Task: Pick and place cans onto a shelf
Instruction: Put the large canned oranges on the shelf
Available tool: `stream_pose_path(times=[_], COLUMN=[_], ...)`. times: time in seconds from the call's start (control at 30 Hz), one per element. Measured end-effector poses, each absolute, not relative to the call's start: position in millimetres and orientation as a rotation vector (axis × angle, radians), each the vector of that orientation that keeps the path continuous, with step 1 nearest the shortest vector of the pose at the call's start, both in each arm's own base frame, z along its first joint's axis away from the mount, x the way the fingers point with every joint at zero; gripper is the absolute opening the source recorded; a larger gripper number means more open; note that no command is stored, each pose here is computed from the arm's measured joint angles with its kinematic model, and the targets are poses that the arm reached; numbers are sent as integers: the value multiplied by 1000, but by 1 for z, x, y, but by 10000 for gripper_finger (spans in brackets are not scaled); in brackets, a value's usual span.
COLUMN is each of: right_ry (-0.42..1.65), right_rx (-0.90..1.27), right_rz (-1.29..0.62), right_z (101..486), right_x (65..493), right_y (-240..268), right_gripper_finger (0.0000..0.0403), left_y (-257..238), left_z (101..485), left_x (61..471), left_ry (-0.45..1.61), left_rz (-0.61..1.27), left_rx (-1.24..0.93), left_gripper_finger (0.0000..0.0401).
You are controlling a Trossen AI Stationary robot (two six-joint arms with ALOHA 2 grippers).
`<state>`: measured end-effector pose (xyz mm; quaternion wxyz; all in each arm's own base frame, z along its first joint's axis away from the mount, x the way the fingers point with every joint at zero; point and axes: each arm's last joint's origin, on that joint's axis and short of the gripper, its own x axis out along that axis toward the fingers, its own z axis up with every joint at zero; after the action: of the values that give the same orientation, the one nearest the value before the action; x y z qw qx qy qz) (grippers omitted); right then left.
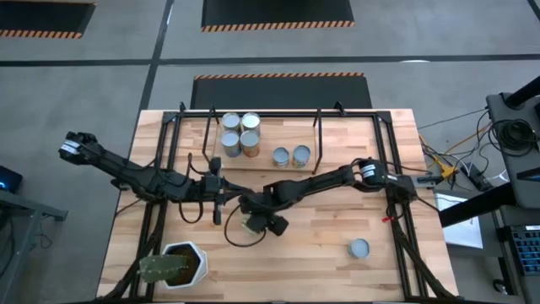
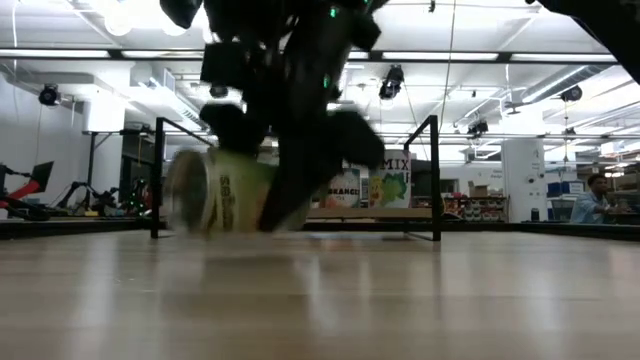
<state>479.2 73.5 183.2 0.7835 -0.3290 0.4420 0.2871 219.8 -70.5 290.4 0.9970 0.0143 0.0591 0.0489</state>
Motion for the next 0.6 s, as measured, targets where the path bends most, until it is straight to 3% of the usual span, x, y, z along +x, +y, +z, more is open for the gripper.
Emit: stream_pose_path(times=[0.2, 0.37, 0.47, 0.6], right_ry=[974, 856, 698, 386], right_rx=[-470, -412, -378, -314], right_rz=[647, 549, 410, 35], right_z=[224, 244, 244, 236], right_x=[459, 438, 429, 424], right_y=[58, 50, 48, 36], right_gripper_finger=[286, 294, 294, 297], left_y=[-68, -65, -64, -63], left_z=[297, 303, 305, 306], left_x=[216, 208, 206, 206], left_ry=[83, 67, 63, 56], left_rz=[116, 123, 142, 156], left_rx=[42, 60, 86, 113], left_gripper_finger=[0, 0, 0, 0])
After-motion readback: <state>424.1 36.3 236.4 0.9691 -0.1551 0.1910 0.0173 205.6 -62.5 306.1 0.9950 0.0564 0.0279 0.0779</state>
